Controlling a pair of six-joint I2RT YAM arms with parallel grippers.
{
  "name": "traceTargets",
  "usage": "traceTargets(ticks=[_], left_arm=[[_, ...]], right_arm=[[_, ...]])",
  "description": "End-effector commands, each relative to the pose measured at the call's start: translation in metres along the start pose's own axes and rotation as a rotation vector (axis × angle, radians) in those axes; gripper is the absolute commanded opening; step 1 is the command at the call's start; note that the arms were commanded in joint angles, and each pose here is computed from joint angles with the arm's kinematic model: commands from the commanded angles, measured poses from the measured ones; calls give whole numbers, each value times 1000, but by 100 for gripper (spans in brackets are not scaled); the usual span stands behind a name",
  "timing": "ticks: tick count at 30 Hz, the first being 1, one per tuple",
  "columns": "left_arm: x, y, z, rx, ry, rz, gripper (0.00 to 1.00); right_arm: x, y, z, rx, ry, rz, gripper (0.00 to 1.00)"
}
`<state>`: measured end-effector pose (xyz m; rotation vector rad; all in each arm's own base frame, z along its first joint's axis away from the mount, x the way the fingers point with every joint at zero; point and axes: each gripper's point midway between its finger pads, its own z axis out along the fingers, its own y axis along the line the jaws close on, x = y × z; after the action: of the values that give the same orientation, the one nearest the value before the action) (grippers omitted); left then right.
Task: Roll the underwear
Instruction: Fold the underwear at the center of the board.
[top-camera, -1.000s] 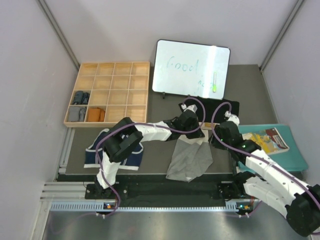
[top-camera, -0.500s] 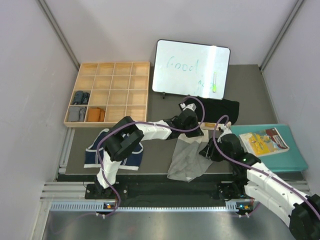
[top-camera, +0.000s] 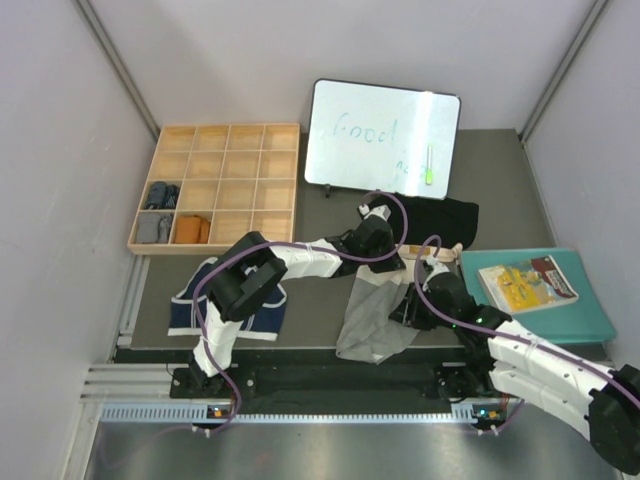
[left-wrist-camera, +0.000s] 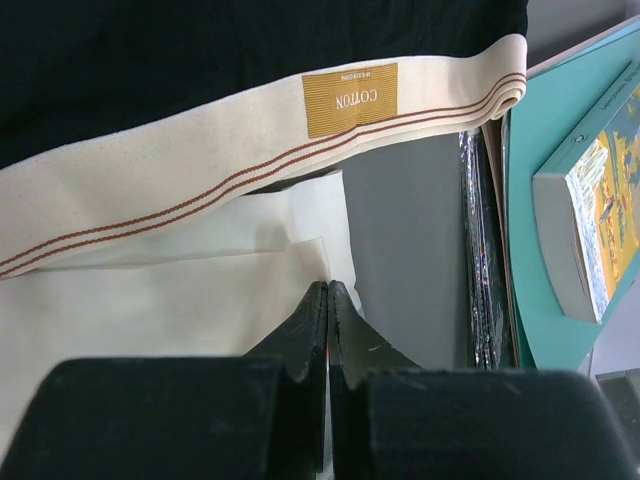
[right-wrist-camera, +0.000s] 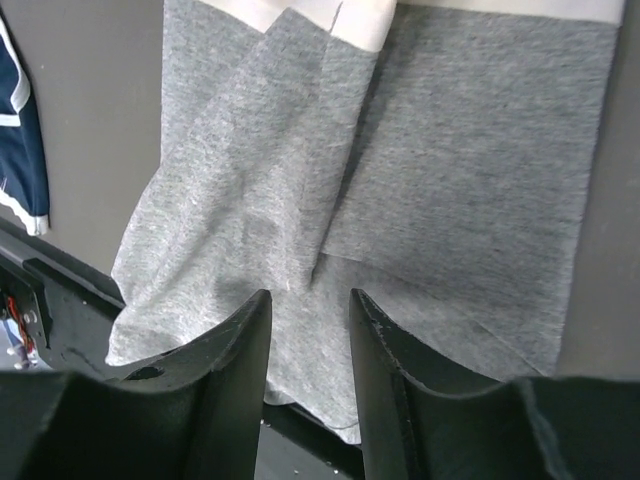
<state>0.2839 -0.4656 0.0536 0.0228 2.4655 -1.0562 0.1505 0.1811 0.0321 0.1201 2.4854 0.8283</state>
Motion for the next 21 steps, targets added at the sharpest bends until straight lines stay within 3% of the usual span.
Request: traceTargets(ticks=[1, 21], left_arm=[[-4, -7, 0, 38, -22, 22, 0], [-5, -9, 1, 44, -21, 29, 0]], right_arm=[[-22, 29, -3, -67, -74, -9, 36], [-13, 37, 10, -86, -23, -20, 34]])
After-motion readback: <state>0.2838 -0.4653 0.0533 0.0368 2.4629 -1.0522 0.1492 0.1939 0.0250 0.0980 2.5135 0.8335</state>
